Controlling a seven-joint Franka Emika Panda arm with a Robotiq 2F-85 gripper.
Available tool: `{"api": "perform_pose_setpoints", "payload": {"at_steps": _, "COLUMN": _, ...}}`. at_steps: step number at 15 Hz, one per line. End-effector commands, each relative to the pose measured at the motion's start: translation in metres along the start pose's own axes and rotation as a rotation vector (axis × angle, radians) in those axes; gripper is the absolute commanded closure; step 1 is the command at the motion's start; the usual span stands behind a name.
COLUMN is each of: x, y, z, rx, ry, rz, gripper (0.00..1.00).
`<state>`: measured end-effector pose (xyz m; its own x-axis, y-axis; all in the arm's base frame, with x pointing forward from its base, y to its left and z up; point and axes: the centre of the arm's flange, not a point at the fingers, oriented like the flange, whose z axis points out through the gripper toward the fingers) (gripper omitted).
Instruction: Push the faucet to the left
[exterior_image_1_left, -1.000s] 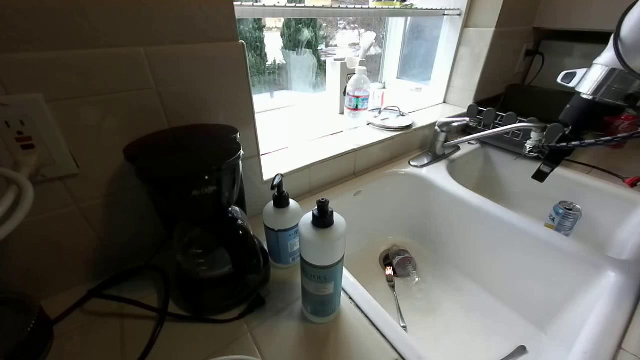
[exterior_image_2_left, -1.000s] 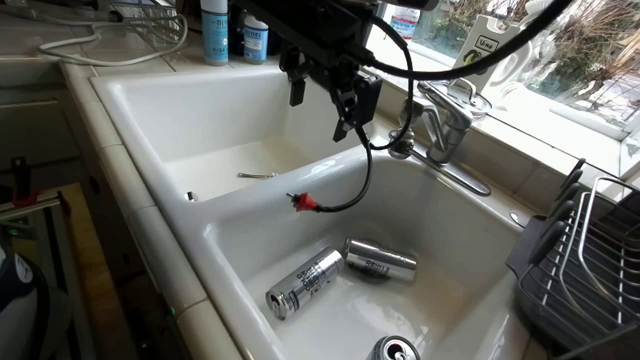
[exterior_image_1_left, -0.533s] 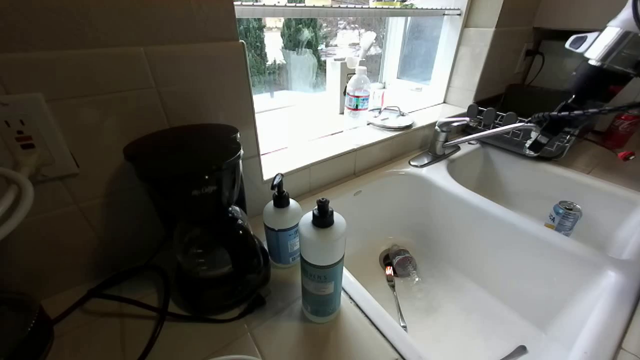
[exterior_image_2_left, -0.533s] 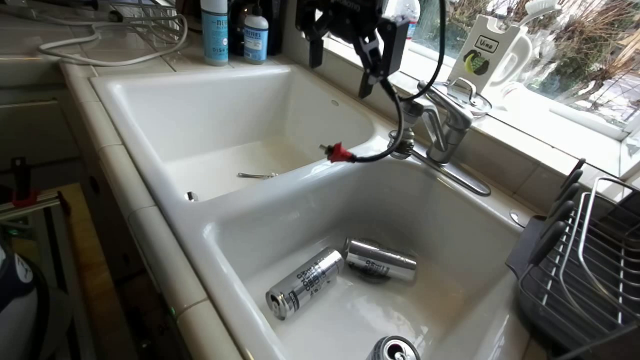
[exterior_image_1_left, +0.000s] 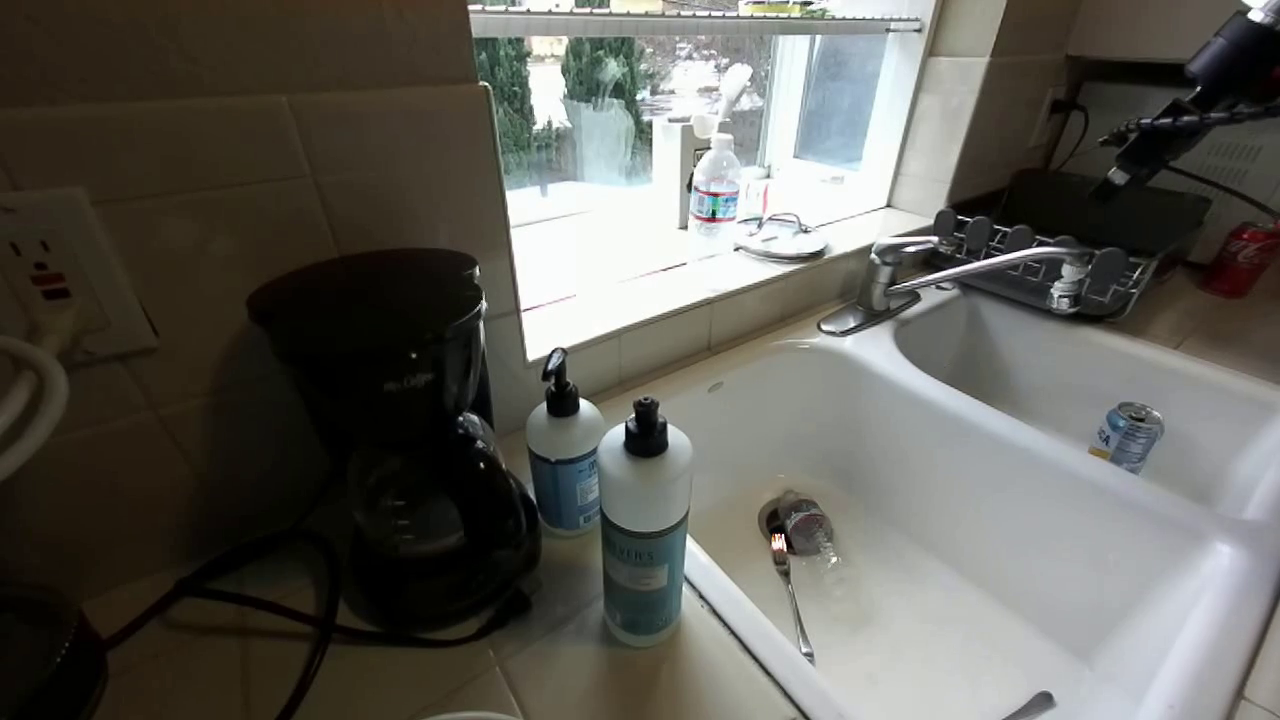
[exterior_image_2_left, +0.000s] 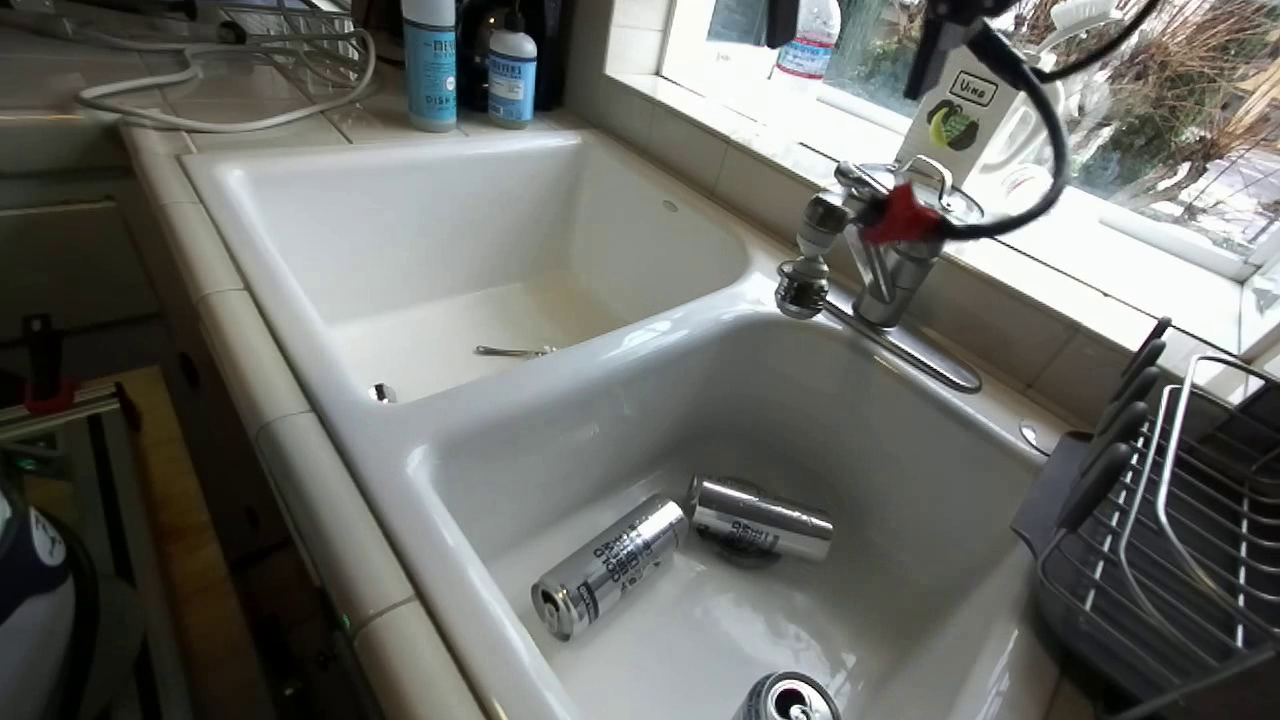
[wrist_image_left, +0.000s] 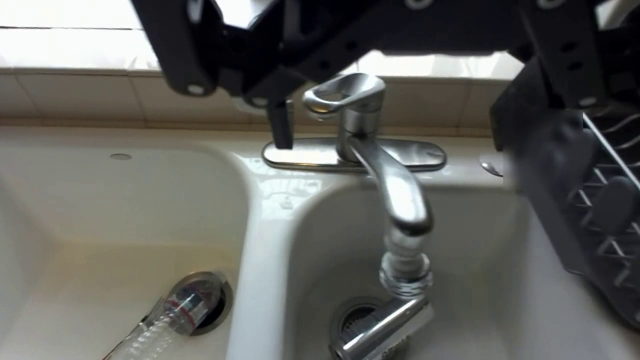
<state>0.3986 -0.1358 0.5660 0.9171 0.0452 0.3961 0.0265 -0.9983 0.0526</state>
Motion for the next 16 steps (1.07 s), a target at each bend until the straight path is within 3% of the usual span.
{"api": "perform_pose_setpoints", "payload": {"at_steps": 1, "x": 0.0, "y": 0.049, "z": 0.015, "rx": -0.021, "ry": -0.051, "rz": 0.126, "gripper": 0.0}}
{"api": "perform_pose_setpoints", "payload": {"at_steps": 4, "x": -0.004, "y": 0.058, "z": 0.039, "rx": 0.0, "ry": -0.063, "rz": 0.162, "gripper": 0.0}}
{"api": "perform_pose_setpoints", "payload": {"at_steps": 12, "x": 0.0, "y": 0.038, "z": 0.088, "rx": 0.11, "ry": -0.1, "rz": 0.106, "gripper": 0.0}}
{"api": "perform_pose_setpoints", "payload": {"at_steps": 16, "x": 0.006, "y": 0.022, "z": 0.097, "rx": 0.169, "ry": -0.076, "rz": 0.031, "gripper": 0.0}}
